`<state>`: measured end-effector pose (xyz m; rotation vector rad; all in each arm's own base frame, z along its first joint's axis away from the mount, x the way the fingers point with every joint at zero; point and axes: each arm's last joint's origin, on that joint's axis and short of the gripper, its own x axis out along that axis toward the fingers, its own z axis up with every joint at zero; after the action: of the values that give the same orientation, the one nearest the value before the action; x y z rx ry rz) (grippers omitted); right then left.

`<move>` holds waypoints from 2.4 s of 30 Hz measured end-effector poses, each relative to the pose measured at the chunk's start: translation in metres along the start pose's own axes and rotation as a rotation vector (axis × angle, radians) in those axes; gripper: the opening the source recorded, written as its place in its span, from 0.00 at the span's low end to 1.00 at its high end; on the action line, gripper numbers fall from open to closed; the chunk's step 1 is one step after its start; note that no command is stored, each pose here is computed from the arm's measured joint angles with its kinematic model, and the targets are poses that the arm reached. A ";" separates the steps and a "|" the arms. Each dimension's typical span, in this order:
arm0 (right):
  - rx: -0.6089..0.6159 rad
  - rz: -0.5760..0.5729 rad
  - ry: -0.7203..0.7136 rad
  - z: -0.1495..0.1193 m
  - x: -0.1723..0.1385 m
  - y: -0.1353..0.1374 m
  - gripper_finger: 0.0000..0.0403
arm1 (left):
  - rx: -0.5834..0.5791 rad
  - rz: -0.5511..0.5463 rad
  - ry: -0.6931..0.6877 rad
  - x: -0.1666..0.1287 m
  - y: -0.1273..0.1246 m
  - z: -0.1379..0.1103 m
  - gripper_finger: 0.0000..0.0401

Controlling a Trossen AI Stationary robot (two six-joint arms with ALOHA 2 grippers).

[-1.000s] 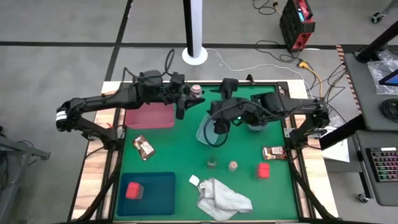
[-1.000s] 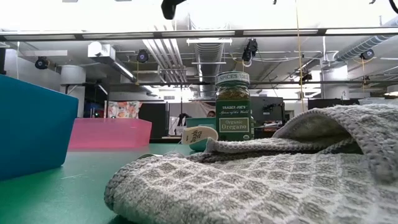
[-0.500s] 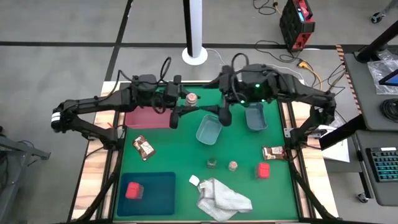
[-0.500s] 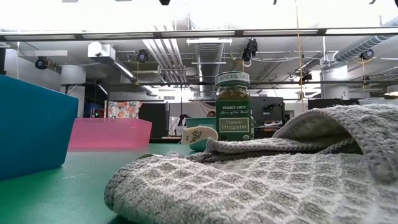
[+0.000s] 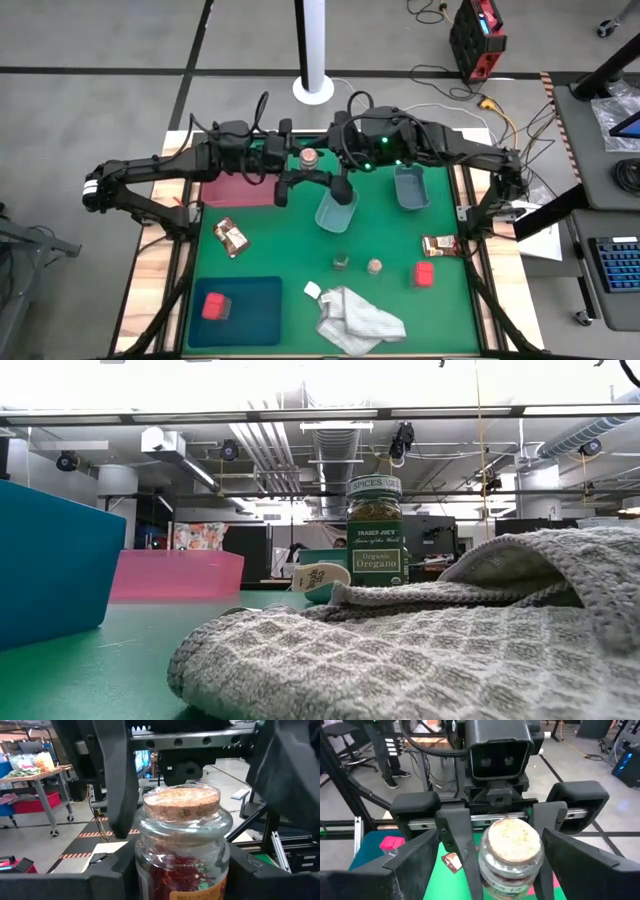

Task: Sort spices by type
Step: Put the top brown seasoning bottle into the light blue bin

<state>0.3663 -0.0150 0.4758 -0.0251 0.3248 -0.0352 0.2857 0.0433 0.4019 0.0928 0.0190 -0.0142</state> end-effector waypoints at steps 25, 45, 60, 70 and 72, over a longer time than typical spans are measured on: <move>-0.012 -0.044 0.032 -0.005 0.004 -0.020 0.42 | -0.106 0.061 0.032 -0.002 0.002 -0.002 0.64; 0.250 -0.266 0.046 -0.131 -0.012 -0.021 0.42 | -0.266 0.334 0.038 -0.072 0.002 0.024 0.67; 0.368 -0.398 0.059 -0.286 0.051 -0.005 0.42 | -0.253 0.360 -0.007 -0.093 0.000 0.034 0.67; 0.339 -0.476 0.105 -0.323 0.079 0.013 0.42 | -0.257 0.360 0.012 -0.090 0.000 0.032 0.67; 0.326 -0.501 0.117 -0.328 0.081 0.015 0.42 | -0.256 0.360 0.013 -0.090 0.000 0.032 0.67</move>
<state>0.3388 -0.0098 0.1388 0.2203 0.4203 -0.5870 0.1967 0.0418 0.4351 -0.1604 0.0163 0.3484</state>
